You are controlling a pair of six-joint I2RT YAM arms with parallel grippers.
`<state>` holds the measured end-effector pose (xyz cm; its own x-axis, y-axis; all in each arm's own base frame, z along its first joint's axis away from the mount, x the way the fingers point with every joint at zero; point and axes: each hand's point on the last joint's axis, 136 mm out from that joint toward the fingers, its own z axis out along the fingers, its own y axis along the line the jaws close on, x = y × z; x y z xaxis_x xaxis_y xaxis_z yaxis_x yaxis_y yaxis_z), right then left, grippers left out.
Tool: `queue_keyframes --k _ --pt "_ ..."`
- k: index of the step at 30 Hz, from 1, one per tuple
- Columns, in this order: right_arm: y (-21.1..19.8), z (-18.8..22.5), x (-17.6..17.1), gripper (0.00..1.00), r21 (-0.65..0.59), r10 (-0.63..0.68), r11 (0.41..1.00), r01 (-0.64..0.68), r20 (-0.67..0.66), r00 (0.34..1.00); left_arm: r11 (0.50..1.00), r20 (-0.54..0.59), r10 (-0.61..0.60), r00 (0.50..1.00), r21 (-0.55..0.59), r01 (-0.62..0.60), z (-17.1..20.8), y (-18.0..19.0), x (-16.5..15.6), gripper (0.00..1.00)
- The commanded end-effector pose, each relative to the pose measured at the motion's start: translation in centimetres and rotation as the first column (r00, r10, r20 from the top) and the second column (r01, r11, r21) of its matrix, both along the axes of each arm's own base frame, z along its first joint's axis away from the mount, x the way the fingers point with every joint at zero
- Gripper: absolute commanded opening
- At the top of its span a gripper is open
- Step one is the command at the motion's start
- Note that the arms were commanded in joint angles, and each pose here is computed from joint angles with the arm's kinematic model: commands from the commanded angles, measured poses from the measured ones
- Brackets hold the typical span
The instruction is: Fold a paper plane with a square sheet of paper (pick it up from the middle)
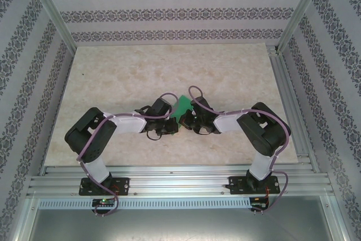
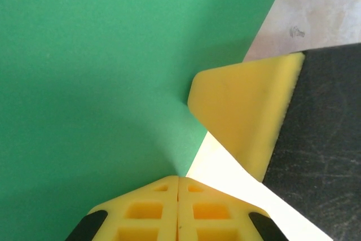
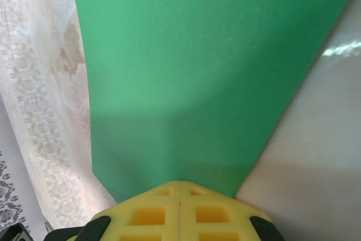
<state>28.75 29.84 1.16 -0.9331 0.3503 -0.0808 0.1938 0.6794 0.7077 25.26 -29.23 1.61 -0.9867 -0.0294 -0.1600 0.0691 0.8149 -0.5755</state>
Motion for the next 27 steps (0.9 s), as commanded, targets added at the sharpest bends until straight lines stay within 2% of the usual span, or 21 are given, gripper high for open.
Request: queue_keyframes --k 1,12,16,21,27 --pt "-2.0 -3.9 -1.6 0.0 -0.129 -0.028 0.991 0.017 -0.088 0.996 0.987 -0.205 -0.077 0.976 0.123 0.103 -3.4 3.0 -6.4 0.08" --pt "-2.2 -4.0 -1.6 0.0 -0.144 -0.032 0.989 0.018 -0.091 0.995 0.982 -0.189 -0.082 0.979 0.151 0.112 -2.1 4.0 -6.9 0.08" --pt "-2.1 -4.0 -1.6 0.0 -0.141 -0.03 0.99 0.017 -0.09 0.996 0.99 -0.122 -0.077 0.99 0.105 0.09 -0.1 2.6 -5.3 0.08" --pt "-1.9 -4.2 -1.6 0.0 -0.134 -0.024 0.991 0.011 -0.093 0.995 1.0 0.007 -0.012 1.0 -0.016 0.013 3.4 0.6 -2.5 0.08" --pt "-1.7 -4.8 -1.8 0.0 -0.117 -0.024 0.993 0.011 -0.108 0.994 1.0 -0.007 0.004 1.0 -0.018 -0.004 2.3 -0.2 -1.6 0.08"
